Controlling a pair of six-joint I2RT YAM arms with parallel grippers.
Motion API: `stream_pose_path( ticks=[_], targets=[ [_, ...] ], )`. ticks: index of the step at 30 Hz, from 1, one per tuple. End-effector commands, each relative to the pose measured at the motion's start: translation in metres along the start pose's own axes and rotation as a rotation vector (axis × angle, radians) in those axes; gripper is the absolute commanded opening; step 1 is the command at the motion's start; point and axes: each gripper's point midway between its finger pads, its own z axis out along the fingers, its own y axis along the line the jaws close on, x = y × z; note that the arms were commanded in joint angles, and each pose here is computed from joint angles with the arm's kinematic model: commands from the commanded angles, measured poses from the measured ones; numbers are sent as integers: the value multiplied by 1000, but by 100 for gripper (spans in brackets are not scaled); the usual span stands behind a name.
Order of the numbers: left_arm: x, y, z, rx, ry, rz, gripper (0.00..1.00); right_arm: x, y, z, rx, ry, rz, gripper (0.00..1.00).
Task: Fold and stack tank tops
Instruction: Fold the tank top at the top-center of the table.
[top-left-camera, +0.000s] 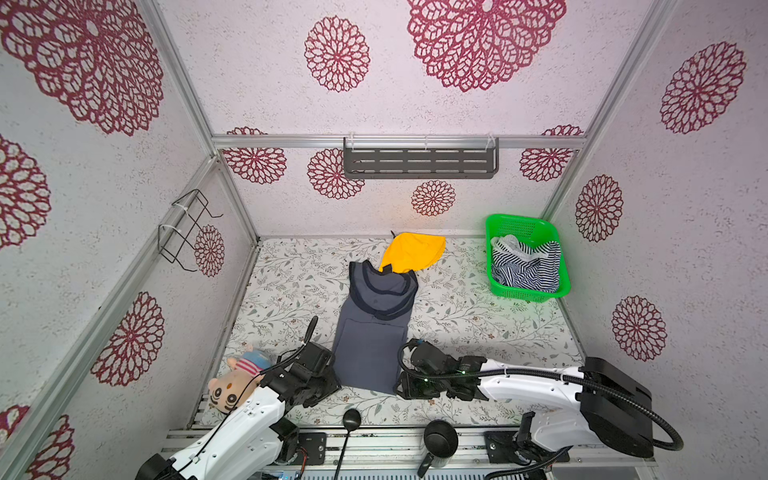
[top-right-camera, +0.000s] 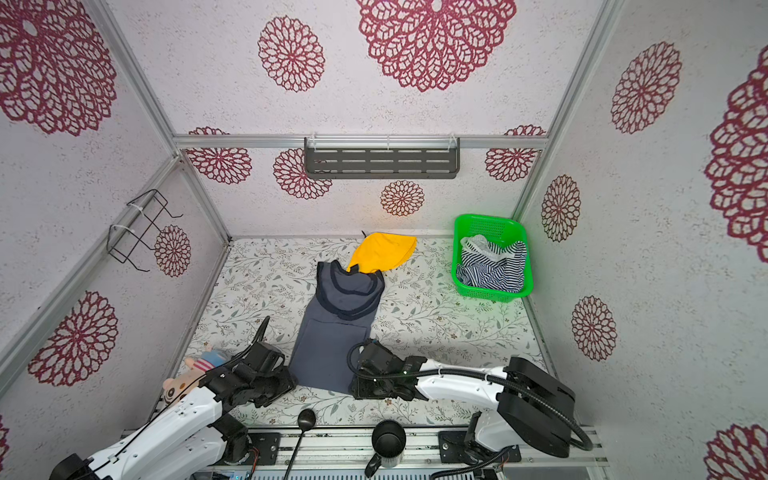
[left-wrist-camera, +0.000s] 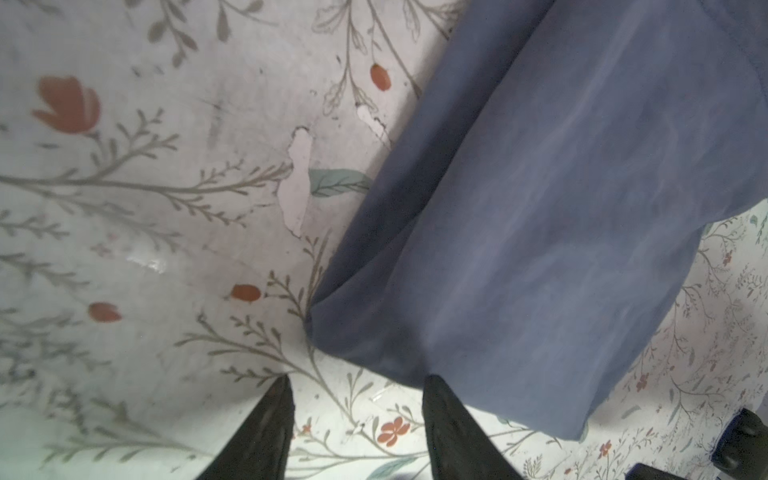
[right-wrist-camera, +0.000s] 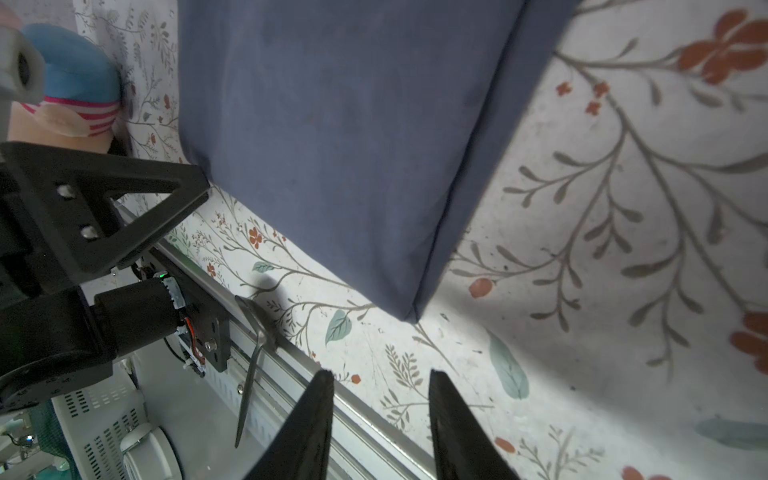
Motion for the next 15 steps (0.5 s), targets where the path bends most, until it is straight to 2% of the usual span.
stream_pose_path(
  ticks=[1,6,12,15],
  targets=[
    [-5,-10,3,46,-24,-8,53,1,6,6,-21,7,45,41],
    [-8,-9,5,40,-40,-5,49,3,-3,20,9,15,64,41],
    [-8,-9,9,33,-40,-3,32,4,-13,36,45,30,79,41],
    [-10,-9,8,33,-48,-4,24,1,-15,38,67,22,73,30]
  ],
)
